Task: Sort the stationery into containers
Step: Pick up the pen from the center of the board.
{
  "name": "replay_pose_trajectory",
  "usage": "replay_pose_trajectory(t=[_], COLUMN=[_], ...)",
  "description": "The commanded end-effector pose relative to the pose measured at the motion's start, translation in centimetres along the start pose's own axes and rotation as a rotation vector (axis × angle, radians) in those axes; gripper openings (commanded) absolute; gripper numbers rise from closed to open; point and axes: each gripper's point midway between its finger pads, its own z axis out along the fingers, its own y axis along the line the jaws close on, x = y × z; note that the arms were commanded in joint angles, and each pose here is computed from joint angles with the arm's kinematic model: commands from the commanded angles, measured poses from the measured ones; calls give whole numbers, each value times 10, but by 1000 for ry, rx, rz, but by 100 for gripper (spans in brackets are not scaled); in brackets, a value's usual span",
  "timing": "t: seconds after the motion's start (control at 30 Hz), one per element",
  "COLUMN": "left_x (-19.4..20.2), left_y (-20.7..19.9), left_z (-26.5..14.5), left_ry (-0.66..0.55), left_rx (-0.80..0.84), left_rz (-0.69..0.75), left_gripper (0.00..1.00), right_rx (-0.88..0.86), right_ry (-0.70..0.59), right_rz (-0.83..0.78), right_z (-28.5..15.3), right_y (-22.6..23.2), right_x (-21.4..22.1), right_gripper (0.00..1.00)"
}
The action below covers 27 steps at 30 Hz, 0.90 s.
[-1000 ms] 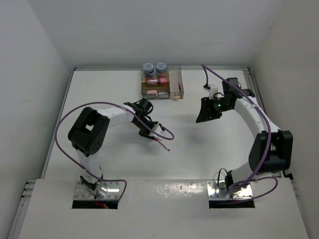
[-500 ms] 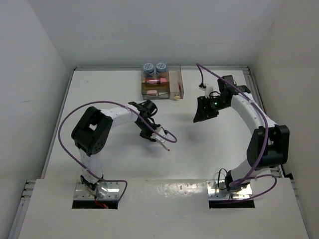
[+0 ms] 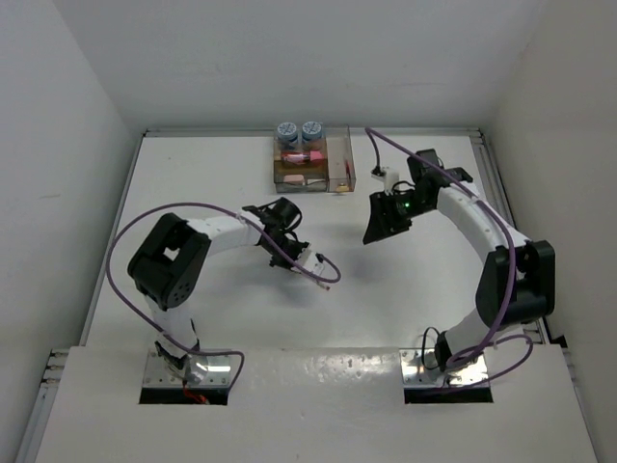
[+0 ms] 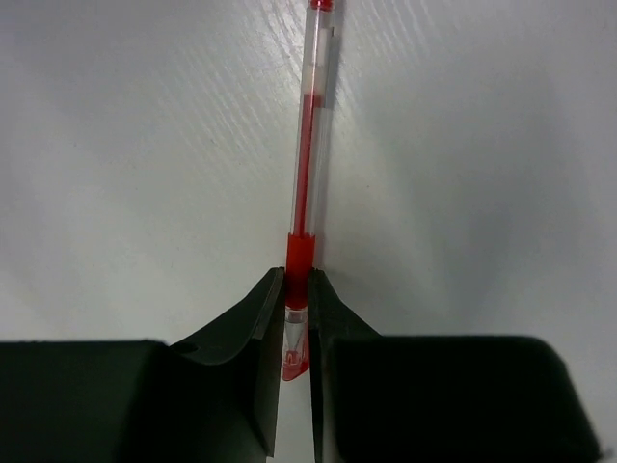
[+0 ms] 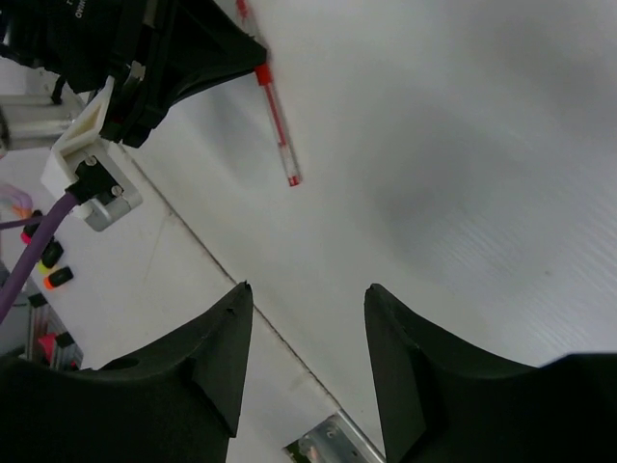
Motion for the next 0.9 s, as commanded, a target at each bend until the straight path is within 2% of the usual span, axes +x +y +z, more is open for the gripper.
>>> replay_pose_trajectory(t=[0.0,0.17,0.27,0.5,0.73,0.87], left_x=[-35,-78,-99,-108,-126,-129], left_y=[29,53,70,63,61,71], left_z=[-30,-65,-88,-93,-101,-106], left_ry=[-69,-136,-164,-110,-117,-112], left_rx=[-181,-289,-372,-392,-430,-466], left_rz=[78,119,139,269,341,344], left_gripper=[7,6,6,6,5,4], right_rx=[-114,-215,-301,-376,-386,-406], right_ry=[24,73,99,98,116,151], right_rz=[-18,-43,24,131,114,75], right_z=[12,25,30,35,38,42], right_y=[25,55,73,82,85,96], right_x=[9,14,9,-6,-5,4], right_gripper=[51,59,65,65,65,60])
